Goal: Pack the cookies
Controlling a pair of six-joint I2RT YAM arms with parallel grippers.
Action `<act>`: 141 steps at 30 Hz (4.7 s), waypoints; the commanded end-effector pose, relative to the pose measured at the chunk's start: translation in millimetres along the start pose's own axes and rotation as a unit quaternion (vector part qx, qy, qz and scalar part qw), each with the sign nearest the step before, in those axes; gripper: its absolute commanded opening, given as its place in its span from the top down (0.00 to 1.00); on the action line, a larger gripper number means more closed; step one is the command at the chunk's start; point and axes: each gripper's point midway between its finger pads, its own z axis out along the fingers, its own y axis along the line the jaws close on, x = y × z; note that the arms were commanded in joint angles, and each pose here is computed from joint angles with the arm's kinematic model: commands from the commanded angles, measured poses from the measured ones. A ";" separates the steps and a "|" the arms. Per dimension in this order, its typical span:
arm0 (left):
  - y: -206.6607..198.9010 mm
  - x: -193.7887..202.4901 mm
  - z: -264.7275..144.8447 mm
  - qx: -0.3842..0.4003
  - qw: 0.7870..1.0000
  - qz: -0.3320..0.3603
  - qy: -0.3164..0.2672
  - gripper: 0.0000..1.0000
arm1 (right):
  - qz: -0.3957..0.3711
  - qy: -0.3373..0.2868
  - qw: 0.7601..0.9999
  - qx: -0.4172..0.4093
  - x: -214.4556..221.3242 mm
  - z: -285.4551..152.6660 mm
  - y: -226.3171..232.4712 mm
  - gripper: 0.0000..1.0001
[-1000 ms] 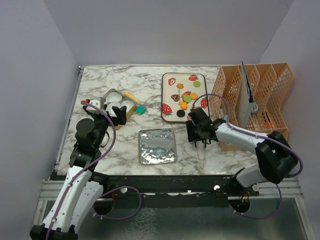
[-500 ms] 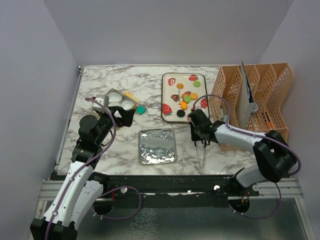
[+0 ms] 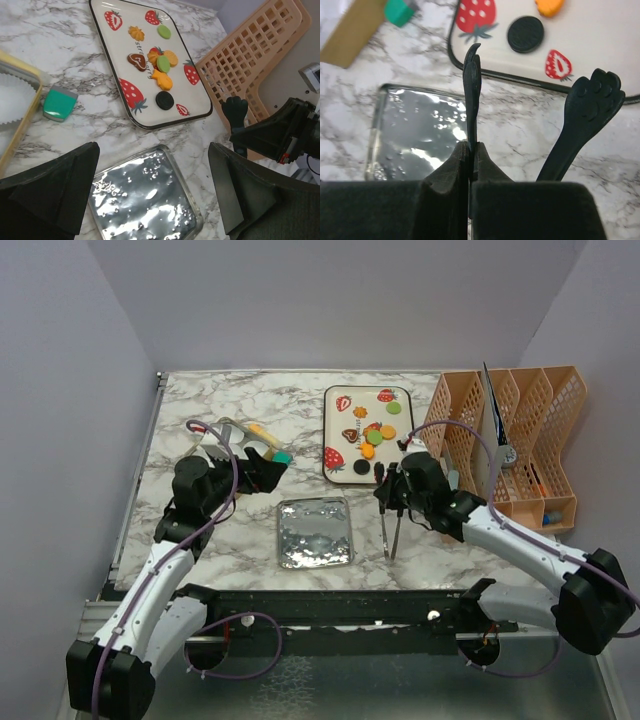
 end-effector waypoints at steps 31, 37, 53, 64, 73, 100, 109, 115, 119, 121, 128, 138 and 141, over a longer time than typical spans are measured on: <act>-124.1 7.6 20.2 0.190 0.961 -0.200 0.007 0.01 | 0.108 -0.236 0.865 -0.430 -163.2 -82.5 174.6 0.99; -151.3 5.3 22.8 0.228 0.951 -0.208 0.012 0.01 | 0.106 -0.254 0.840 -0.468 -177.0 -97.0 187.5 0.99; -177.7 -13.5 10.2 0.281 0.925 -0.257 -0.003 0.11 | 0.110 -0.261 0.791 -0.542 -182.5 -116.9 198.6 0.99; -180.1 -18.3 7.6 0.287 0.922 -0.258 -0.010 0.25 | 0.111 -0.241 0.785 -0.560 -175.8 -112.4 199.4 0.99; -179.5 -17.5 9.0 0.286 0.926 -0.246 -0.012 0.35 | 0.109 -0.230 0.784 -0.566 -172.1 -107.5 200.7 0.99; -173.2 -6.3 11.9 0.280 0.936 -0.211 -0.011 0.58 | 0.102 -0.221 0.806 -0.540 -167.5 -96.6 196.7 0.92; -150.6 10.6 22.7 0.225 0.955 -0.194 -0.003 0.59 | 0.077 -0.240 0.835 -0.488 -167.4 -95.0 184.1 0.54; -125.8 27.2 35.2 0.152 0.976 -0.156 0.022 0.59 | 0.053 -0.244 0.881 -0.402 -159.5 -84.3 158.7 0.45; -109.0 37.6 41.7 0.102 0.986 -0.120 0.047 0.59 | 0.036 -0.234 0.909 -0.343 -154.8 -75.8 141.5 0.40; -100.5 42.5 44.9 0.076 0.990 -0.097 0.064 0.59 | 0.031 -0.220 0.919 -0.325 -151.1 -70.9 137.1 0.38; -92.3 54.4 48.8 0.053 0.991 -0.039 0.114 0.59 | 0.049 -0.156 0.937 -0.309 -134.8 -40.2 137.4 0.32; -96.8 68.7 47.5 0.063 0.984 0.019 0.164 0.57 | 0.109 -0.102 0.946 -0.289 -117.5 -1.2 134.6 0.26; -100.2 74.2 46.6 0.067 0.981 0.037 0.176 0.57 | 0.129 -0.096 0.945 -0.284 -112.8 5.8 131.9 0.26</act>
